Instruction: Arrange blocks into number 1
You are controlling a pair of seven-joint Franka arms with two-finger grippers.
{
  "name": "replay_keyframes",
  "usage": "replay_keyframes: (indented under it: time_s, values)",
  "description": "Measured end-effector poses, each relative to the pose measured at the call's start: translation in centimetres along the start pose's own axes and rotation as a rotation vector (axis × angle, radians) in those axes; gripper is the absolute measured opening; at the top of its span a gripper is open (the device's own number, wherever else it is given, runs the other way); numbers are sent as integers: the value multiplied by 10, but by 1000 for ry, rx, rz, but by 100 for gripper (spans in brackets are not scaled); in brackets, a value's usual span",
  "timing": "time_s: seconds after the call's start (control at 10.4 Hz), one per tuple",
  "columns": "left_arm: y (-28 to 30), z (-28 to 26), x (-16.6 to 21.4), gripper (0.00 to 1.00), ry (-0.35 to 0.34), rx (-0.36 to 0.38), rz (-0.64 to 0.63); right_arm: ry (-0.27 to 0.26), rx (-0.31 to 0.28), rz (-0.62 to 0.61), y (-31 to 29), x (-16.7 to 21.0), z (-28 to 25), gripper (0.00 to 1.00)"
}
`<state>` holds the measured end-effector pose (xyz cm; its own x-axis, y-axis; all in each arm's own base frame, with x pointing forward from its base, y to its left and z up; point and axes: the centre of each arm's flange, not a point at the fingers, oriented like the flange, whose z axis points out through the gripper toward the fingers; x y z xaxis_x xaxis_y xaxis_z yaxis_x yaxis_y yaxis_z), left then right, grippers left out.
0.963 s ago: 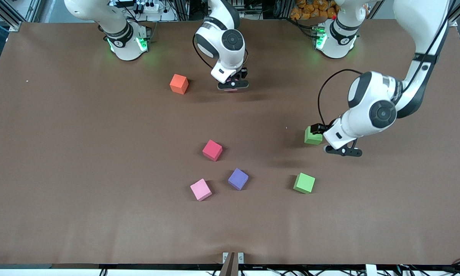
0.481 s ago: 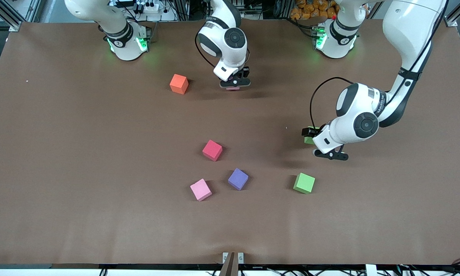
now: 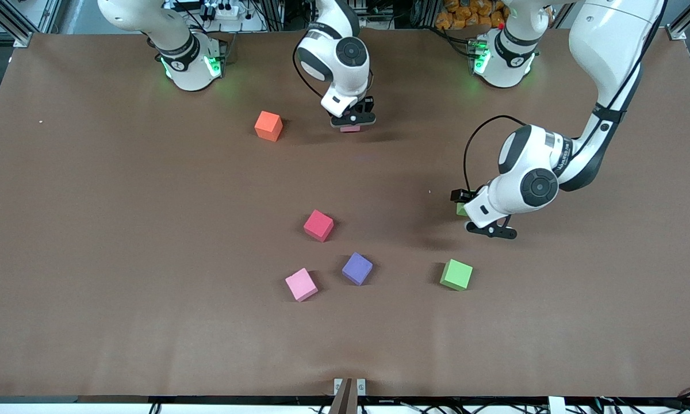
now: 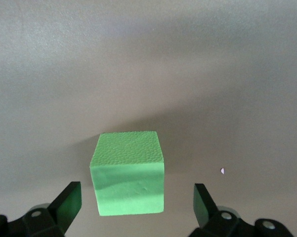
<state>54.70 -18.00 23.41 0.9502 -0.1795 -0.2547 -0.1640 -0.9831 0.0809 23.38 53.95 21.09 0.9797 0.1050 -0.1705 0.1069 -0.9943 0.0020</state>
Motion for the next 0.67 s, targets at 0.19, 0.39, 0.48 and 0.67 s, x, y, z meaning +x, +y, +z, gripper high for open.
replay_keyframes:
  time_s: [0.19, 0.39, 0.48, 0.67]
  values:
    - [-1, 12, -4, 100, -6, 1, 1, 1, 0, 0, -4, -7, 1, 62]
    - [-6, 24, -7, 100, -10, 6, -2, 1, 0, 0, -6, -10, 1, 62]
    - [-8, 27, -7, 100, -11, 8, -2, 1, 0, 0, -6, -10, 1, 62]
    - [-8, 29, -7, 100, -9, 11, 1, 1, 0, 1, -6, -10, 1, 62]
